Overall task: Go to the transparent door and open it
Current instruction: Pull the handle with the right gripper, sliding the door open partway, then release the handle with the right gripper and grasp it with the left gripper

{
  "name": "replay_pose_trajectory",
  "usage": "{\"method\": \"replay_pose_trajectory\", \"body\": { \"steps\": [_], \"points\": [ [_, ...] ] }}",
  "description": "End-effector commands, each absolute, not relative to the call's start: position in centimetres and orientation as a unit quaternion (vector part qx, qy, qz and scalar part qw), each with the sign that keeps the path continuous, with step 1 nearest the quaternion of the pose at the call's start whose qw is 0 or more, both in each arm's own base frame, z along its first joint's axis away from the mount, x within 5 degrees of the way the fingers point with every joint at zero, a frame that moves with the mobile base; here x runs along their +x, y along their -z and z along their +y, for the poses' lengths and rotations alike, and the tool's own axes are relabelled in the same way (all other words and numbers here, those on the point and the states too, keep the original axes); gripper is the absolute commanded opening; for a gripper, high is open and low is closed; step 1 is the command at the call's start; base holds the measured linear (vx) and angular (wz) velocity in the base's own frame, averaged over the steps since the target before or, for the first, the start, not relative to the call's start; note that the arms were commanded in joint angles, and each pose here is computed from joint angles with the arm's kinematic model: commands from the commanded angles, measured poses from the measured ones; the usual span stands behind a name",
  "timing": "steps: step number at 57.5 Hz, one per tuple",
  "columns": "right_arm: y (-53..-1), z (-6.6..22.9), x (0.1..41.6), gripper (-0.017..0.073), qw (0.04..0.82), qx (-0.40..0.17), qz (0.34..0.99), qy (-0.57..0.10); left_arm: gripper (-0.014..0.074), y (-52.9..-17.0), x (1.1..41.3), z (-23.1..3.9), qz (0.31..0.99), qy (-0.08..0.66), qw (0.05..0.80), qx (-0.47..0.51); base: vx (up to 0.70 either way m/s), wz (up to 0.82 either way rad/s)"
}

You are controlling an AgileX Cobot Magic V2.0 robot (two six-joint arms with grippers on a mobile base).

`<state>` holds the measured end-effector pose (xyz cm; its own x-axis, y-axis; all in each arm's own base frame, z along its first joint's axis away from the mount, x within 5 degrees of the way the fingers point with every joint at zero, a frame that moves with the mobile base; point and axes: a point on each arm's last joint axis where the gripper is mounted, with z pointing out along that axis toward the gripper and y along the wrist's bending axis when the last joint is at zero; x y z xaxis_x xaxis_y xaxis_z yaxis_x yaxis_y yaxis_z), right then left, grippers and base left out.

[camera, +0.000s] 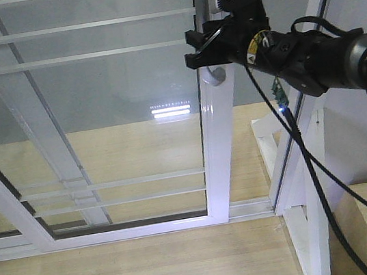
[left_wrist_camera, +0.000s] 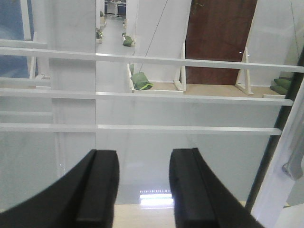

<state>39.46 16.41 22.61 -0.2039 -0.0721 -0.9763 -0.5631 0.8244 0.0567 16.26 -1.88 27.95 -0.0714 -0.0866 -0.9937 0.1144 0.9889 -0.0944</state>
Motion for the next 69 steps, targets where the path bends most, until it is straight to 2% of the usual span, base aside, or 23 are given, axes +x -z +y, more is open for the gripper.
{"method": "replay_pose_trajectory", "body": {
  "steps": [1, 12, 24, 30, 34, 49, 58, 69],
  "points": [
    [-26.1, 17.2, 38.9, 0.0314, 0.642, -0.223, 0.696, -0.232, 0.0399, -29.9, 16.4, -1.9, 0.685, 0.084, 0.724, 0.006, 0.00, 0.00],
    [-28.3, 16.7, 38.0, 0.0314, 0.643, -0.198, 0.699, -0.242, 0.0399, -29.9, 16.4, -2.0, 0.685, 0.080, 0.724, 0.012, 0.00, 0.00],
    [-33.3, 13.8, 35.0, 0.0314, 0.627, -0.206, 0.742, -0.118, 0.0399, -29.8, 16.3, -2.6, 0.682, 0.044, 0.724, 0.097, 0.00, 0.00],
    [-35.8, 12.0, 33.1, 0.0314, 0.623, -0.183, 0.757, -0.066, 0.0399, -29.8, 16.3, -2.8, 0.684, 0.062, 0.721, 0.088, 0.00, 0.00],
    [-36.6, 11.3, 31.6, 0.0314, 0.627, -0.180, 0.756, -0.054, 0.0400, -29.7, 16.5, -2.8, 0.687, 0.076, 0.718, 0.076, 0.00, 0.00],
    [-33.1, 8.5, 23.9, 0.0314, 0.599, -0.172, 0.779, -0.063, 0.0424, -29.1, 18.6, -4.8, 0.684, 0.104, 0.709, 0.137, 0.00, 0.00],
    [-31.7, 6.7, 19.6, 0.0314, 0.594, -0.126, 0.790, -0.085, 0.0438, -29.3, 21.0, -6.4, 0.690, 0.130, 0.695, 0.153, 0.00, 0.00],
    [-31.4, 4.8, 16.1, 0.0314, 0.603, -0.103, 0.788, -0.061, 0.0438, -29.6, 24.4, -8.6, 0.682, 0.157, 0.693, 0.172, 0.00, 0.00]
  ]
}}
